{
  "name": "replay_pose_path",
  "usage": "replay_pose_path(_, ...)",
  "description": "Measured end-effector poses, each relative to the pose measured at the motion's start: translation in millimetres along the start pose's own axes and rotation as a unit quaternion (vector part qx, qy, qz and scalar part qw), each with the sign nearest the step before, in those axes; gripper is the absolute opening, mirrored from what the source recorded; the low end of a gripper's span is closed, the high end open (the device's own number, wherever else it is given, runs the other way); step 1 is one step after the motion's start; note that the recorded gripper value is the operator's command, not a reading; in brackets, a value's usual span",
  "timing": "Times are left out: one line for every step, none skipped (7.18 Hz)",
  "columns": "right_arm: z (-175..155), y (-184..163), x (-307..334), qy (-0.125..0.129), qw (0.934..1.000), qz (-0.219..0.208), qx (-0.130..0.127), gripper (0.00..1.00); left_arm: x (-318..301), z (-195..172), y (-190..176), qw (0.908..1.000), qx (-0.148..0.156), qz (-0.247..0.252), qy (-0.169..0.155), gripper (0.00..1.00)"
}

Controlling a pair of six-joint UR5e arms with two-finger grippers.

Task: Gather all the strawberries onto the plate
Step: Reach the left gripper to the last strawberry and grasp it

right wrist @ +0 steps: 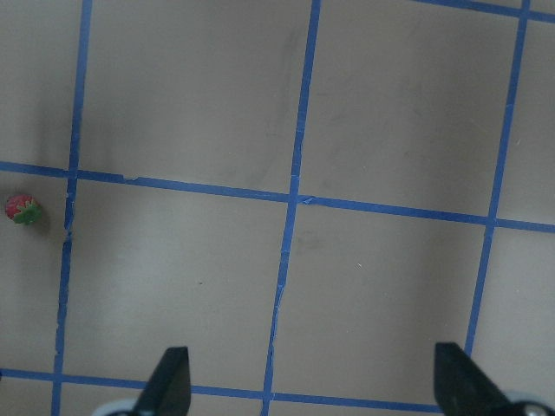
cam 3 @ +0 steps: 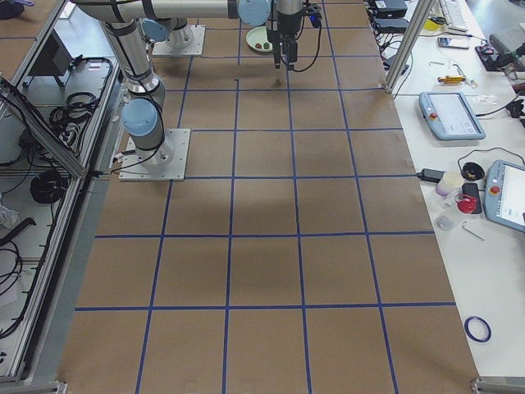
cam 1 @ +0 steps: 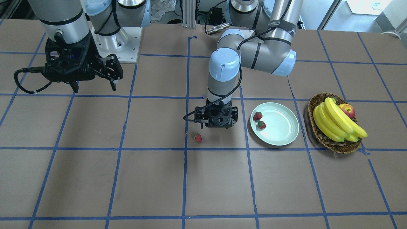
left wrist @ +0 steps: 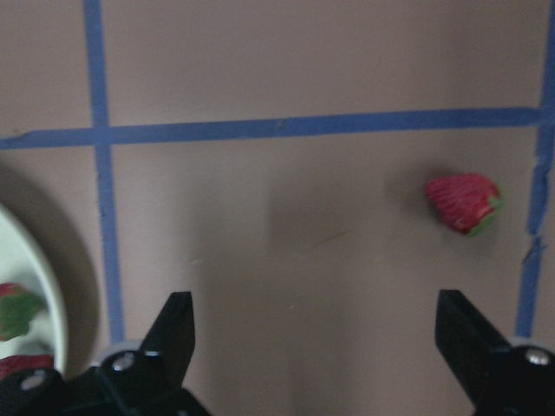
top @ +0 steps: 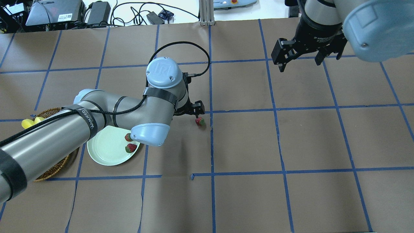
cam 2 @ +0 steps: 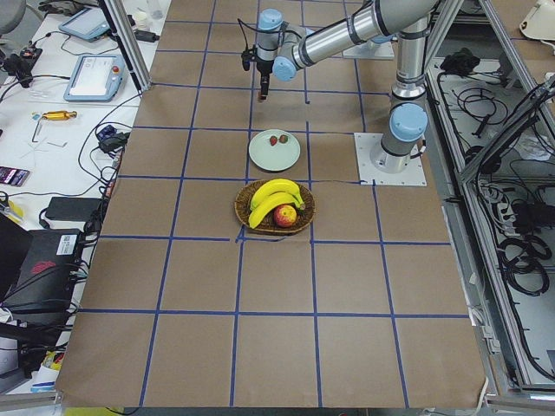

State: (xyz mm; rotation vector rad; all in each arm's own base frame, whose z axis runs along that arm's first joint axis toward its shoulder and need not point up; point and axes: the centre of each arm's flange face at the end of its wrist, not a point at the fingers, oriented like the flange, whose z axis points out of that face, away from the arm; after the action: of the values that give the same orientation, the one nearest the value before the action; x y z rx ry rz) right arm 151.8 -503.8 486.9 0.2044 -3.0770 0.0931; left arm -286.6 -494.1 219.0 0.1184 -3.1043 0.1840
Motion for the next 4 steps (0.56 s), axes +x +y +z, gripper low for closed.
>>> replay_pose_path(0, 0, -2, 0.000, 1.0000, -0.002, 0.000, 1.00, 6, 21, -5, 0.9998, 0.008, -0.019, 0.008, 0.90)
replay_pose_path(0, 0, -4, 0.000, 1.0000, -0.004, 0.000, 1.00, 12, 39, -6, 0.9995, 0.013, -0.027, 0.012, 0.89)
replay_pose_path(0, 0, -5, 0.000, 1.0000, -0.005, 0.001, 1.00, 20, 49, -2, 0.9993, 0.016, -0.029, 0.015, 0.87)
replay_pose_path(0, 0, -5, 0.000, 1.0000, -0.005, 0.001, 1.00, 29, 54, 3, 0.9994, 0.017, -0.026, 0.017, 0.78)
